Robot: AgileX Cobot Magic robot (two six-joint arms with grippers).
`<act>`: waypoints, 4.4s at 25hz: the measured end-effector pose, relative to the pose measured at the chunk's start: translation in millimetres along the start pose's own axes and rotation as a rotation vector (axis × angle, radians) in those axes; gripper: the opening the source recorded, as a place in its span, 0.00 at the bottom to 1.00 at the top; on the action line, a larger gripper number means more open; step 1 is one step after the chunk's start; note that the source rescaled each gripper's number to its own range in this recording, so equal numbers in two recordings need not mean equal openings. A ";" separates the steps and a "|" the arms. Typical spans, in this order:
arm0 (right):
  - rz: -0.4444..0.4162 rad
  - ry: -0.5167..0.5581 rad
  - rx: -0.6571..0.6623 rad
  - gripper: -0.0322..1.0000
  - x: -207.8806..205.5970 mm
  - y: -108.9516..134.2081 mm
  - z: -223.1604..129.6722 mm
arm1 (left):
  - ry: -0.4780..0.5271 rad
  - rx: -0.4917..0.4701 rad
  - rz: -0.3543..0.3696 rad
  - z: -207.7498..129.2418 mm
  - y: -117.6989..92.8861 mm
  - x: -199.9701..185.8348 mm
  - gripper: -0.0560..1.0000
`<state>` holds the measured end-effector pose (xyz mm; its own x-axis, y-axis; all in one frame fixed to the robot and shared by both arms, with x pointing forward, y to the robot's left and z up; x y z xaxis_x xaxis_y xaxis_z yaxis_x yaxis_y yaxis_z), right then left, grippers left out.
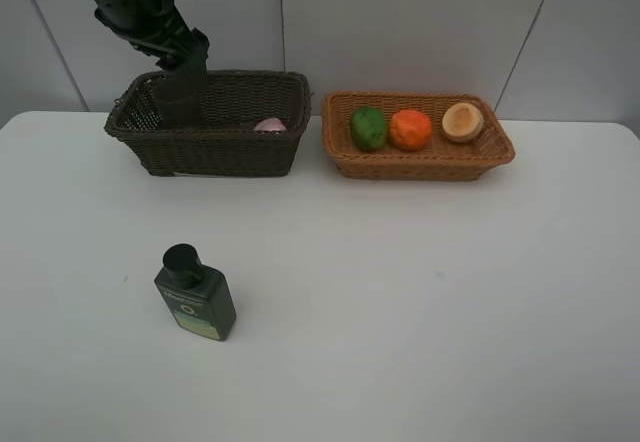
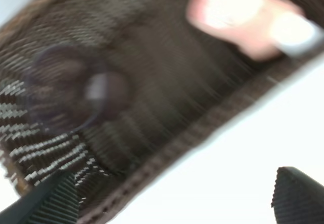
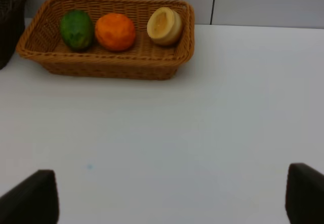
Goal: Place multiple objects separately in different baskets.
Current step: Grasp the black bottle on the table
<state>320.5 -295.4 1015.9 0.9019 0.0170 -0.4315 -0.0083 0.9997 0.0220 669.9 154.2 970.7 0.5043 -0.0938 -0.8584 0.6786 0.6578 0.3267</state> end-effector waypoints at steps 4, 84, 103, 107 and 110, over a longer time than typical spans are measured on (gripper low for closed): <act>0.000 0.000 0.000 0.97 0.0 0.0 0.0 | 0.062 0.339 -0.156 -6.3 -46.5 -9.8 1.00; -0.001 0.000 0.000 0.97 0.0 -0.1 0.0 | 0.015 1.059 -0.429 -102.2 -185.9 28.7 1.00; -0.001 0.000 0.000 0.97 0.0 -0.1 0.0 | 0.073 1.074 -0.486 -117.1 -190.6 34.4 0.83; -0.001 0.000 0.000 0.97 0.0 -0.1 0.0 | 0.074 1.074 -0.487 -117.2 -190.6 34.3 0.52; -0.001 0.000 0.000 0.97 0.0 -0.1 0.0 | 0.074 1.074 -0.487 -117.2 -190.6 34.3 0.52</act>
<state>320.5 -295.5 1015.9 0.9020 0.0165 -0.4315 -0.0080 0.9997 0.0215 495.2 113.1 832.6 0.0605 -0.0945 -0.9937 0.9097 -0.4044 0.0938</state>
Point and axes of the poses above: a point on each arm's last joint axis where the gripper is mounted, x pointing out along that axis toward the gripper, y along the wrist's bending axis when the last joint is at zero, z = x × y, the point moved 10 cm from there along x, pointing out along that axis toward the gripper, and after that the axes turned 3 degrees about x, right-handed, at the moved point
